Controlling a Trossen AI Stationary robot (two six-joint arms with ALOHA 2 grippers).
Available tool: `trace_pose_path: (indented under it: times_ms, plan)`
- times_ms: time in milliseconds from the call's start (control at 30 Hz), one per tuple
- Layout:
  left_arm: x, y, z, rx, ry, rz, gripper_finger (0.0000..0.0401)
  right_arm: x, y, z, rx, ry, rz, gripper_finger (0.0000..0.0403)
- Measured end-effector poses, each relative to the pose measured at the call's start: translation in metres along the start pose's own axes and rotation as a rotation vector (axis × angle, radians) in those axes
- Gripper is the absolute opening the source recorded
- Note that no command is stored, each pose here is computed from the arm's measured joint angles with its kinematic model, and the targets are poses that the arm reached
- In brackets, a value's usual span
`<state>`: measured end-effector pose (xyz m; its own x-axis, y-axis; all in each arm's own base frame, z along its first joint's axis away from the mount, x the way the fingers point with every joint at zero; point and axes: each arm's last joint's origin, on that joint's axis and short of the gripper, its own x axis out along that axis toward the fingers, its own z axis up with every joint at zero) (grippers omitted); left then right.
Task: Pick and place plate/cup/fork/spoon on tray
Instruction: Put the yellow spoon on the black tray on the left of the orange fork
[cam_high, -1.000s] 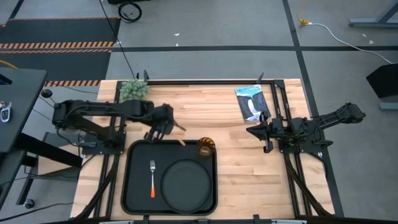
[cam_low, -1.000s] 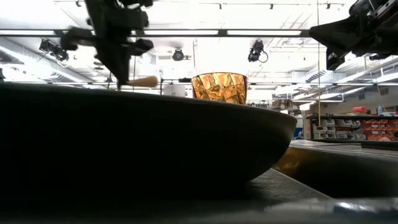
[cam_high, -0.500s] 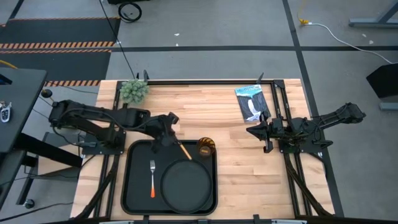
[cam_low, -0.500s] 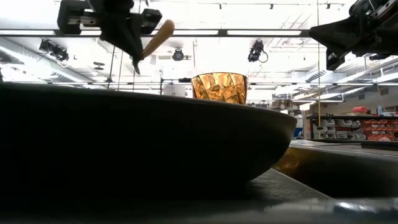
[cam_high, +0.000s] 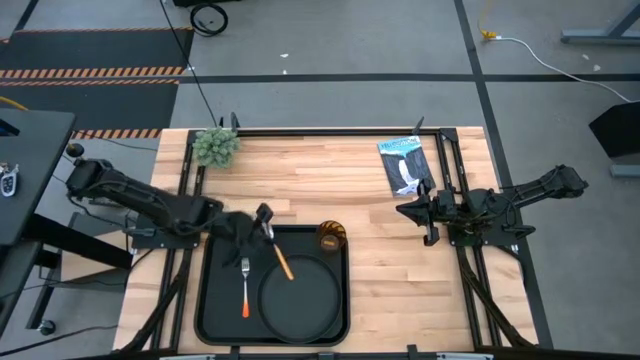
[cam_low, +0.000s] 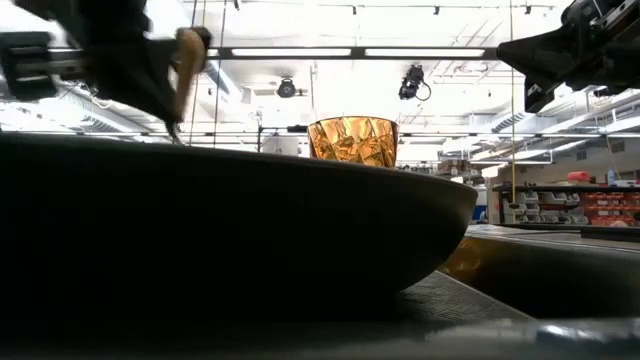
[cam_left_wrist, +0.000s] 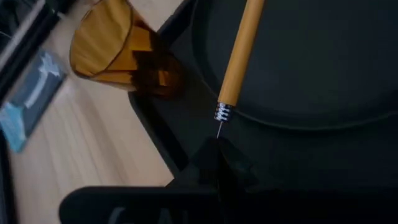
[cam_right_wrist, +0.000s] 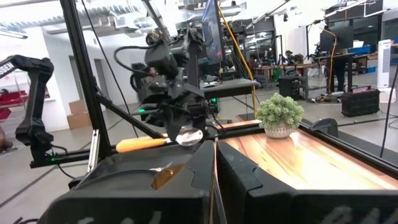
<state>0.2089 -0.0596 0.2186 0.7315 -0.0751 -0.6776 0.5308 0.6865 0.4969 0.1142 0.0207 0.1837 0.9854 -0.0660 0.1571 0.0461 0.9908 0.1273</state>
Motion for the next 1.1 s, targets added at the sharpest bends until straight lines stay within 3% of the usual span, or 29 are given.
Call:
trace_pose_path:
  times_ms: [267, 433, 567, 733, 1100]
  plan:
    - [-0.022, -0.059, 0.017, 0.137, -0.012, 0.075, 0.0000, 0.000, 0.000, 0.000, 0.000, 0.000, 0.000, 0.0023]
    - [-0.040, -0.099, 0.017, 0.228, 0.013, 0.036, 0.0000, 0.000, 0.000, 0.000, 0.000, 0.000, 0.000, 0.0023]
    - [-0.055, -0.124, 0.014, 0.237, 0.001, -0.017, 0.0000, 0.000, 0.000, 0.000, 0.000, 0.000, 0.000, 0.0023]
    - [-0.065, -0.147, 0.013, 0.318, -0.041, -0.055, 0.0000, 0.000, 0.000, 0.000, 0.000, 0.000, 0.000, 0.0023]
    - [-0.051, -0.182, 0.004, 0.471, 0.070, -0.119, 0.0000, 0.000, 0.000, 0.000, 0.000, 0.000, 0.000, 0.0023]
